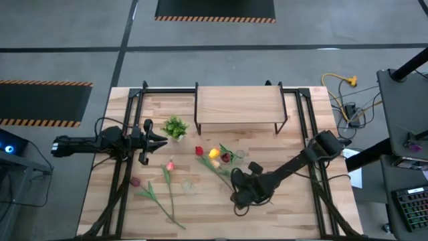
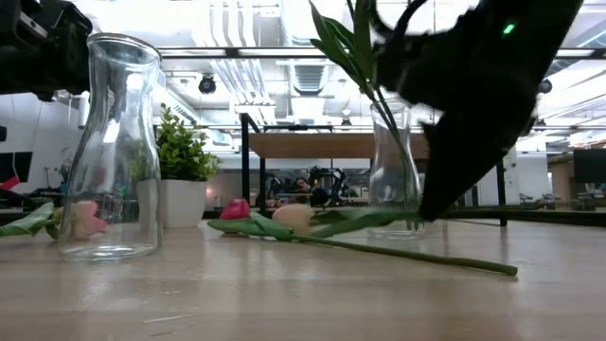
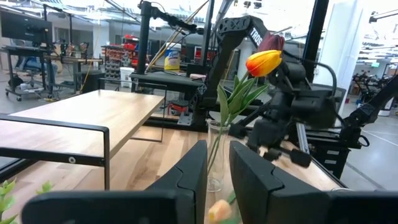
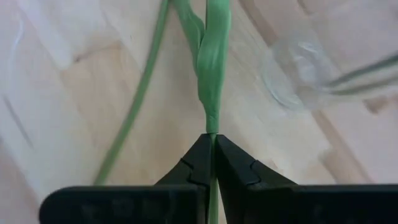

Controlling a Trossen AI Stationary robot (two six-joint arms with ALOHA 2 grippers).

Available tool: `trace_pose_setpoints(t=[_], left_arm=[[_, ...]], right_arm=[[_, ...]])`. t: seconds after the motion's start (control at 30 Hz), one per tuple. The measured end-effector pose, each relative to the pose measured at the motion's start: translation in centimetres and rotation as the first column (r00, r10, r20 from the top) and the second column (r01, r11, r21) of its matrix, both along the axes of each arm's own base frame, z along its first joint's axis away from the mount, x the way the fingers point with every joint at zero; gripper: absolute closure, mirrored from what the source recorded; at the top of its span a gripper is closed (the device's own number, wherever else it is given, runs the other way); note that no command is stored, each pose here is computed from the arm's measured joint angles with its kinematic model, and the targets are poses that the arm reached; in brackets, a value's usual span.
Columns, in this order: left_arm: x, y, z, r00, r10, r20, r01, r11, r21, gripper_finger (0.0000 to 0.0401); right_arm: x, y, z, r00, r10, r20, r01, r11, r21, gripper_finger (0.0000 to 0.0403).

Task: Pick and place flowers into a vace then onto a shelf
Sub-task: Put the light pink tulip into the right transparent vase

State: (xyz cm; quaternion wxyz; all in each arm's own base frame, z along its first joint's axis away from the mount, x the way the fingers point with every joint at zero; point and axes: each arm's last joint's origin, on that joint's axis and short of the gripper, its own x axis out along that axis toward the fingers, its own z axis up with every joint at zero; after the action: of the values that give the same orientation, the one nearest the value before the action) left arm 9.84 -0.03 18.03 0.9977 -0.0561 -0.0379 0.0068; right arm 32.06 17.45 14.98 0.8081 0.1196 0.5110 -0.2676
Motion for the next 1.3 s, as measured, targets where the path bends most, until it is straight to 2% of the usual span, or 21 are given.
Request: trace_pose_setpoints(t=[0.13, 0.3, 0.53, 0.63, 0.73, 0.93, 1.03, 1.13, 1.3], left_arm=[[0.0, 0.0, 0.0, 1.0, 0.0, 0.0, 0.0, 1.0, 0.0, 0.035], [0.0, 0.0, 0.0, 1.0, 0.0, 0.0, 0.0, 1.0, 0.0, 0.035], [0.0, 0.0, 0.0, 1.0, 0.0, 0.0, 0.0, 1.0, 0.0, 0.035], [0.0, 0.0, 0.0, 1.0, 0.0, 0.0, 0.0, 1.0, 0.0, 0.035], [0.0, 0.0, 0.0, 1.0, 0.0, 0.0, 0.0, 1.0, 0.0, 0.035], [0.0, 0.0, 0.0, 1.0, 0.0, 0.0, 0.0, 1.0, 0.0, 0.035], [0.0, 0.0, 0.0, 1.0, 0.0, 0.0, 0.0, 1.0, 0.0, 0.035], [0.0, 0.0, 0.0, 1.0, -0.001, 0.0, 0.001, 1.0, 0.0, 0.035], [0.0, 0.0, 0.0, 1.0, 0.0, 0.0, 0.0, 1.0, 0.0, 0.035]], right_arm=[[-1.8, 0.6, 2.2, 1.0, 0.01, -0.013, -0.01, 1.0, -0.006, 0.0394], [-3.8, 1.8, 4.6, 0.999, 0.014, 0.046, -0.014, 1.0, 0.006, 0.0394], [-6.5, 3.9, 7.0, 0.983, 0.158, 0.095, -0.159, 0.987, 0.007, 0.0394], [-7.5, 4.7, 7.9, 0.973, 0.18, 0.143, -0.183, 0.983, 0.004, 0.0394], [-8.5, 5.3, 8.7, 0.958, 0.212, 0.195, -0.21, 0.977, -0.035, 0.0394], [-10.0, 6.4, 9.6, 0.909, 0.31, 0.279, -0.26, 0.945, -0.2, 0.0394], [-10.4, 6.6, 10.1, 0.878, 0.304, 0.369, -0.196, 0.933, -0.303, 0.0394], [-10.3, 6.3, 10.6, 0.841, 0.251, 0.48, -0.079, 0.934, -0.349, 0.0394], [-9.9, 5.6, 11.1, 0.789, 0.266, 0.553, 0.04, 0.877, -0.479, 0.0394]])
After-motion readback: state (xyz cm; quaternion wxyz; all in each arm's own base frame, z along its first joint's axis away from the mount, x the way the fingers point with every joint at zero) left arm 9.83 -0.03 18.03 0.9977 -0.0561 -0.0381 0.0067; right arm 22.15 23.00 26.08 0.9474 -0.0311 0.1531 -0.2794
